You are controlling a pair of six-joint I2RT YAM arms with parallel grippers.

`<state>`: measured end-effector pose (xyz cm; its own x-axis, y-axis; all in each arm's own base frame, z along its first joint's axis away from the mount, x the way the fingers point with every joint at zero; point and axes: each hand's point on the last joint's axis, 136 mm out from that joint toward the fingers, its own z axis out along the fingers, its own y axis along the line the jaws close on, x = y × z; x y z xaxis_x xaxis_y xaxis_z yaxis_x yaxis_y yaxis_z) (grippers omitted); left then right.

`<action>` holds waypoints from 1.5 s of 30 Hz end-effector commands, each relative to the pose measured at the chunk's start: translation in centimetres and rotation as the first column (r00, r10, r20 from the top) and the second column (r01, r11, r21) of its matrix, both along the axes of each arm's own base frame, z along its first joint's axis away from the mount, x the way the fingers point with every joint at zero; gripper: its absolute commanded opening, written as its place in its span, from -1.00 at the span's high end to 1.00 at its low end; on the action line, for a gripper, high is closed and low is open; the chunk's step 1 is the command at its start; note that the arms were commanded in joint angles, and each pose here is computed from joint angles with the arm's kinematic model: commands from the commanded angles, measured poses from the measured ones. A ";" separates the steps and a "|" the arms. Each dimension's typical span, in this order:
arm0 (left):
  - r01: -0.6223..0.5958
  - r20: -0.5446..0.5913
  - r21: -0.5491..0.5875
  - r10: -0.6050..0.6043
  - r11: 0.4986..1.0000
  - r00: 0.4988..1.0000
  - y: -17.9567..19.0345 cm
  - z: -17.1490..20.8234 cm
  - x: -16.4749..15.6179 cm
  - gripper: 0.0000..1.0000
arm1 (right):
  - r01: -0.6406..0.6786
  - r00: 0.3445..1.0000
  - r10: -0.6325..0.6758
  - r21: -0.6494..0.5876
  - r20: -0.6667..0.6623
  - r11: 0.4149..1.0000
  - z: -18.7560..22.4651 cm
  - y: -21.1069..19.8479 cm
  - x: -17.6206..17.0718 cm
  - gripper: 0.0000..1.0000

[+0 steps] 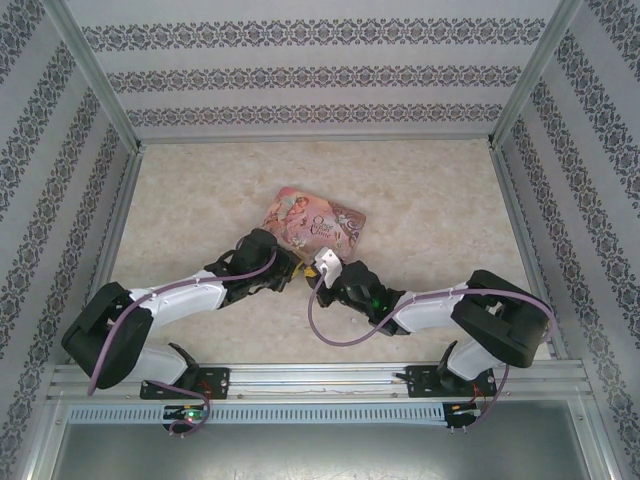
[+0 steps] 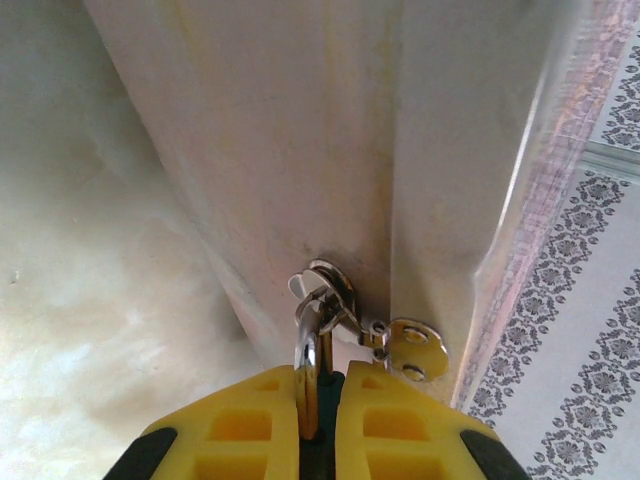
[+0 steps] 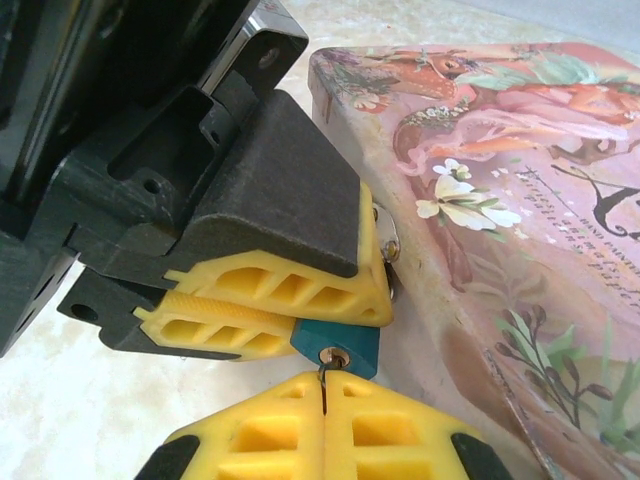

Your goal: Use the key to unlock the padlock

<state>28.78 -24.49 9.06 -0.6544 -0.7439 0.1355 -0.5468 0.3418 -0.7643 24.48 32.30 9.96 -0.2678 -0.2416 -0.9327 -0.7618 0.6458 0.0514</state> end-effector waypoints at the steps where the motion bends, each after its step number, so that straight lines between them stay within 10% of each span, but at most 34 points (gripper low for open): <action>1: 0.068 0.077 -0.042 -0.065 0.997 0.995 -1.9 1.7 -0.1 0.77 | 0.050 0.999 -0.050 0.030 -0.016 0.998 -0.5 -0.6 0.6 1.00; 14: 0.025 0.097 0.159 -0.041 0.987 0.994 1.9 1.1 -0.8 0.15 | 0.091 0.990 -0.082 0.071 -0.111 0.993 -2.5 -1.6 -0.2 1.00; 25: 0.041 0.363 0.417 -0.208 0.908 0.908 4.9 8.8 -0.2 -0.40 | 0.220 0.939 -0.129 0.268 -0.319 0.938 -2.4 -4.1 -1.3 1.00; 32: 0.116 0.500 0.442 -0.352 0.890 0.791 3.0 12.4 0.1 -0.41 | 0.319 0.857 -0.121 0.331 -0.500 0.888 -3.3 -5.9 -1.3 1.00; 45: 0.079 0.486 0.511 -0.363 0.856 0.795 4.6 11.8 -0.2 -0.52 | 0.333 0.804 -0.088 0.322 -0.588 0.886 -5.0 -5.3 -1.7 1.00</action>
